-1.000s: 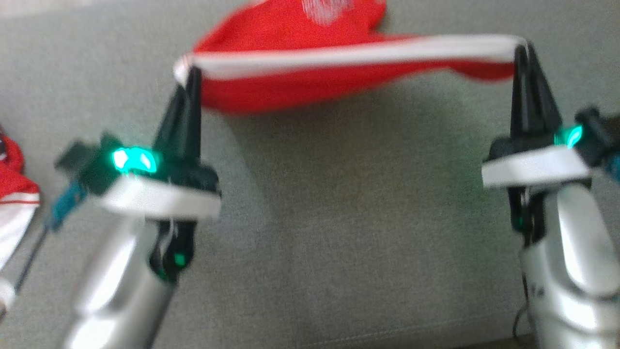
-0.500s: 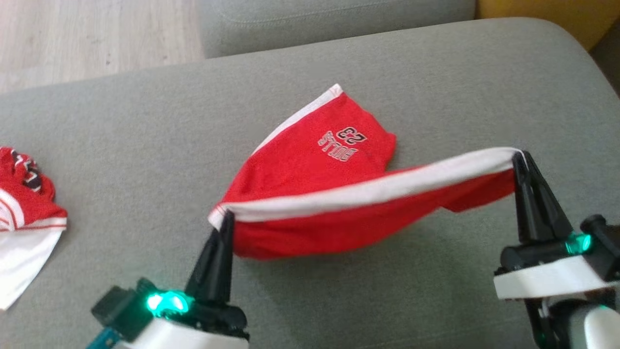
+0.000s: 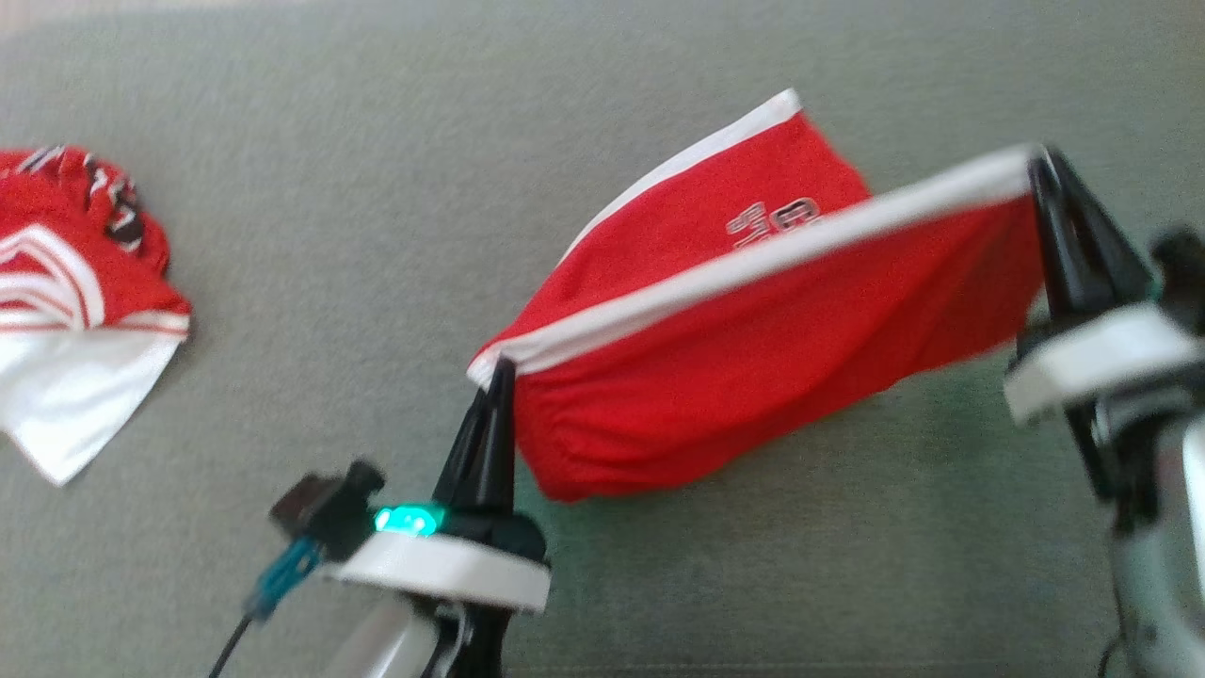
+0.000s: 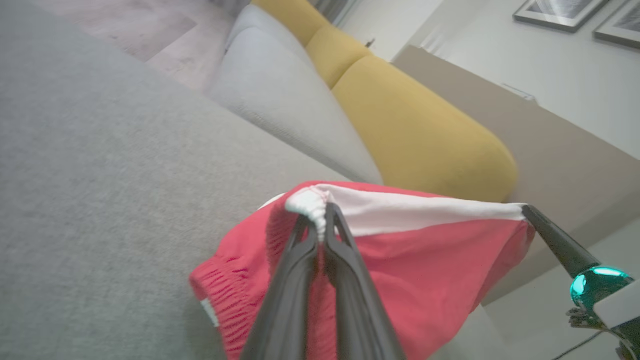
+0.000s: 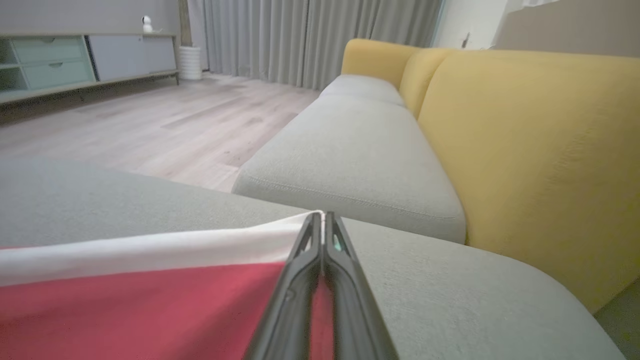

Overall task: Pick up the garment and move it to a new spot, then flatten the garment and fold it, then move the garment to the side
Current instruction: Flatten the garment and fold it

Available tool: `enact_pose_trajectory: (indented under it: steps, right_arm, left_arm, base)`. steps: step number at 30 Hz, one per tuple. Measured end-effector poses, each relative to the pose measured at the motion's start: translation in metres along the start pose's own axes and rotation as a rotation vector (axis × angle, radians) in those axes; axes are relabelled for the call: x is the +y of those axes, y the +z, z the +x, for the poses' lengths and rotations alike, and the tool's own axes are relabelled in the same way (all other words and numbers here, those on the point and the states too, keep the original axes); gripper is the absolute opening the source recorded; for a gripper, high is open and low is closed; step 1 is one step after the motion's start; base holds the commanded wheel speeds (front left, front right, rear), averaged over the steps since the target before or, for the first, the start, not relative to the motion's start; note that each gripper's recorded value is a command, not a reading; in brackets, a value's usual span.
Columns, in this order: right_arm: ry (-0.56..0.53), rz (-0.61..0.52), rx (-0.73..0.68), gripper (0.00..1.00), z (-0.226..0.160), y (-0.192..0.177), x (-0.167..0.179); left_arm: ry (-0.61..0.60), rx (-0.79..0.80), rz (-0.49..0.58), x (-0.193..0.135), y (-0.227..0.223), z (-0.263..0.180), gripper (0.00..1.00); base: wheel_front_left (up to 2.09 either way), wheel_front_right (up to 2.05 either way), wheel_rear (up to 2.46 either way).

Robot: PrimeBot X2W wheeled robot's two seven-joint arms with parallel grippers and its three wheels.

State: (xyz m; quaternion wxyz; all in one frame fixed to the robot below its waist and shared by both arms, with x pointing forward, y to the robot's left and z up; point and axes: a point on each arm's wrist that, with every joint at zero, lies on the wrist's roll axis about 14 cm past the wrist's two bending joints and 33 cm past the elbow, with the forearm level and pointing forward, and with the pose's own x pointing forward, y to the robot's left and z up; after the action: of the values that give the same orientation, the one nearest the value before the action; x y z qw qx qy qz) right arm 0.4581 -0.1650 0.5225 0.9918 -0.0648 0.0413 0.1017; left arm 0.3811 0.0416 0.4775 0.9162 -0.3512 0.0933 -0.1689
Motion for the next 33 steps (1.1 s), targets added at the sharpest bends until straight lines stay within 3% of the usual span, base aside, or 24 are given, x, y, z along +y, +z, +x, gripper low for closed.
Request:
enact_pose_trajectory:
  steps: [9,15,23,24,25,26,33]
  right_arm:
    - [0.181,-0.064,0.185,0.00,0.090,-0.046,0.040]
    - [0.241,-0.086,0.279,0.00,0.122,-0.078,0.059]
    - [0.273,-0.135,0.325,0.00,0.147,-0.092,0.066]
    - [0.273,-0.135,0.324,0.32,0.150,-0.092,0.067]
    - [0.270,-0.130,0.329,0.91,0.151,-0.093,0.066]
    - [0.266,-0.127,0.335,1.00,0.152,-0.095,0.064]
    - [0.242,-0.099,0.318,1.00,0.152,-0.096,0.057]
  left_arm:
    - [0.146,0.082,-0.018,0.050,-0.015,0.027,0.00]
    - [0.214,0.108,-0.023,0.074,-0.018,0.033,0.00]
    - [0.231,0.113,-0.032,0.083,-0.017,0.039,0.00]
    - [0.231,0.111,-0.034,0.082,-0.017,0.041,0.29]
    - [0.230,0.108,-0.035,0.082,-0.016,0.042,0.58]
    - [0.224,0.109,-0.034,0.080,-0.016,0.043,1.00]
    - [0.189,0.116,0.027,0.070,-0.015,0.044,1.00]
  base:
    - [0.00,0.00,0.00]
    - [0.00,0.00,0.00]
    - [0.00,0.00,0.00]
    - [0.00,0.00,0.00]
    - [0.00,0.00,0.00]
    - [0.00,0.00,0.00]
    - [0.00,0.00,0.00]
